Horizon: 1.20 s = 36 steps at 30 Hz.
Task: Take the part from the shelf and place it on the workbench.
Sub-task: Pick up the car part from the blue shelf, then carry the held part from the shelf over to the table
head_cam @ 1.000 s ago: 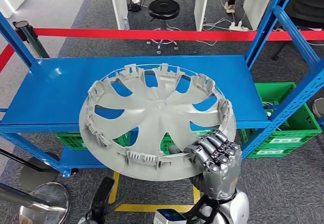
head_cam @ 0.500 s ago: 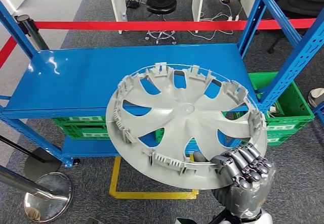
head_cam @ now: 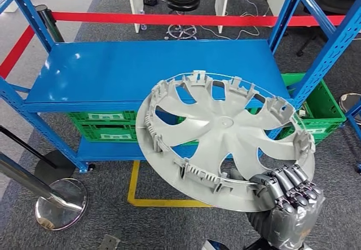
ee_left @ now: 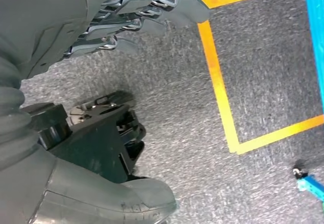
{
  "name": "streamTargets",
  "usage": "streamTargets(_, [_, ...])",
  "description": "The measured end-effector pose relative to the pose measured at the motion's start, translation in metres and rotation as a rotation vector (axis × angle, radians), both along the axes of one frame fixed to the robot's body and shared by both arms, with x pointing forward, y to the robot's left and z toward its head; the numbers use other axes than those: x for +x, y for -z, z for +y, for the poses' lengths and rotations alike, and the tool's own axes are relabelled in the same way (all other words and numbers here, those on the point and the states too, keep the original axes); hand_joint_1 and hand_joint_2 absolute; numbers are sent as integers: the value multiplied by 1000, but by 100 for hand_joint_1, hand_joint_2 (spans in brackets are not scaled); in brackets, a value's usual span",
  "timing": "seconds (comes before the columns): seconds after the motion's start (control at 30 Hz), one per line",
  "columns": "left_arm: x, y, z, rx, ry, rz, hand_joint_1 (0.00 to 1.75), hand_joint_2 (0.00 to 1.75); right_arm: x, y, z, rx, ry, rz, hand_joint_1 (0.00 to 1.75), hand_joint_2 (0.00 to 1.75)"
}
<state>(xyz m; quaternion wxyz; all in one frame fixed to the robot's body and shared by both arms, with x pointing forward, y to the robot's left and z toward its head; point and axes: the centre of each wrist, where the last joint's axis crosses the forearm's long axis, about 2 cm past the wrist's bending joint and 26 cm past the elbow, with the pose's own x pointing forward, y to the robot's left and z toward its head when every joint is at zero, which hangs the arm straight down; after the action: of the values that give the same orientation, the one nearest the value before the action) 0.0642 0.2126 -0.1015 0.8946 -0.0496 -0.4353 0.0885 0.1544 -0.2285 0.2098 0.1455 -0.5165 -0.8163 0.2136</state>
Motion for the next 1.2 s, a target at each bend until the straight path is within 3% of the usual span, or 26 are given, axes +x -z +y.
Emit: streamTargets(1.2, [23,-4,1,56,95,-48,0,175,-14,-11,-6,-2,98,6,175,175])
